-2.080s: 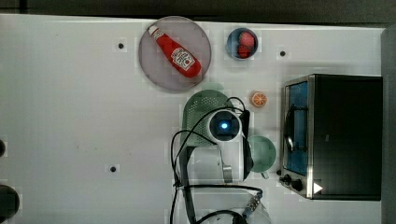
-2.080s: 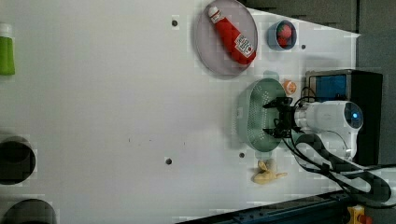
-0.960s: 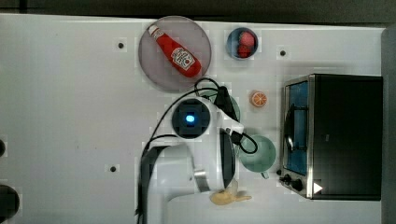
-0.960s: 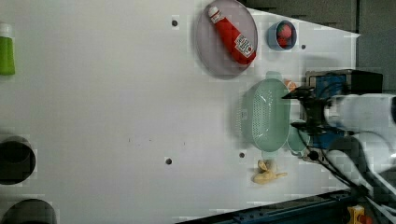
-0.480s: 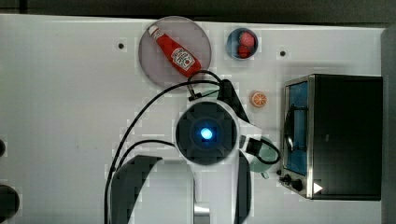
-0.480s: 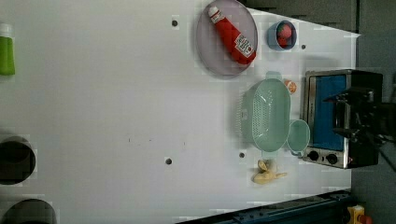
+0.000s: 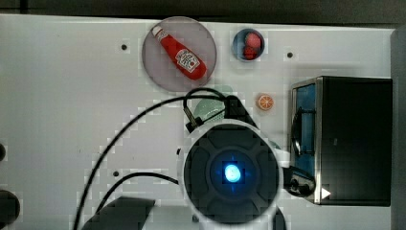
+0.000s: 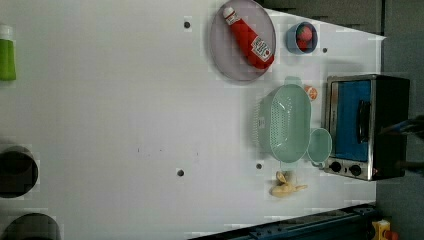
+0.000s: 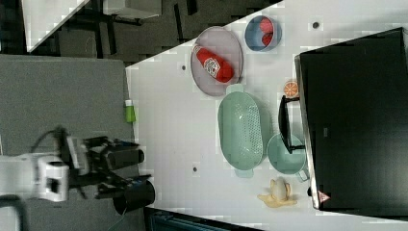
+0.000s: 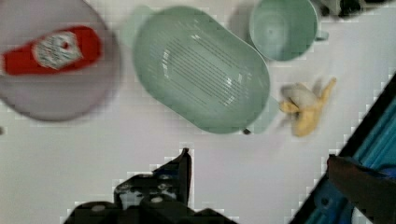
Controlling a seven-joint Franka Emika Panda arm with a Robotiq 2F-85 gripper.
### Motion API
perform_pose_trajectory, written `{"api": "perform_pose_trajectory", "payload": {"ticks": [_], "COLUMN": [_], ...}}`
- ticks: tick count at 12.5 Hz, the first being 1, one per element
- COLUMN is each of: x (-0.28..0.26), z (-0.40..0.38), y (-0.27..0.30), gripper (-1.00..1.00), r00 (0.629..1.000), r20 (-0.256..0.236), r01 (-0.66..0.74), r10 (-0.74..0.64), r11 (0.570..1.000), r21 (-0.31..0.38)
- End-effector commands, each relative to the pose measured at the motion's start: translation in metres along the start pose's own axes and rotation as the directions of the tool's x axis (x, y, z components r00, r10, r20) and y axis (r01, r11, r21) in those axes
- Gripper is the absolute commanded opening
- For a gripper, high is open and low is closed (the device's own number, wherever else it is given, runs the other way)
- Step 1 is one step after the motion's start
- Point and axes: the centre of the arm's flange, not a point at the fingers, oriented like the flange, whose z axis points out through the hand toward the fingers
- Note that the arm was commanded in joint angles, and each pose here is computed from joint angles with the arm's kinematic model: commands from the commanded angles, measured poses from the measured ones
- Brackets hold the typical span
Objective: Drag strainer left to right.
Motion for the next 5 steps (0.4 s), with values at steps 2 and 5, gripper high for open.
{"api": "perform_pose_trajectory", "payload": {"ticks": [2,5], "x": [0.0035,0.0036], "z": [-0.0187,-0.0151], "y": [0.0152,0.0131], "gripper": [1.0,1.0], "r00": [0.998,0.997], "r20": [0.017,0.022], "r01": [0.067,0.07], "r10": [-0.067,-0.07], "r11": [0.998,0.997], "r21": [-0.004,-0.01]}}
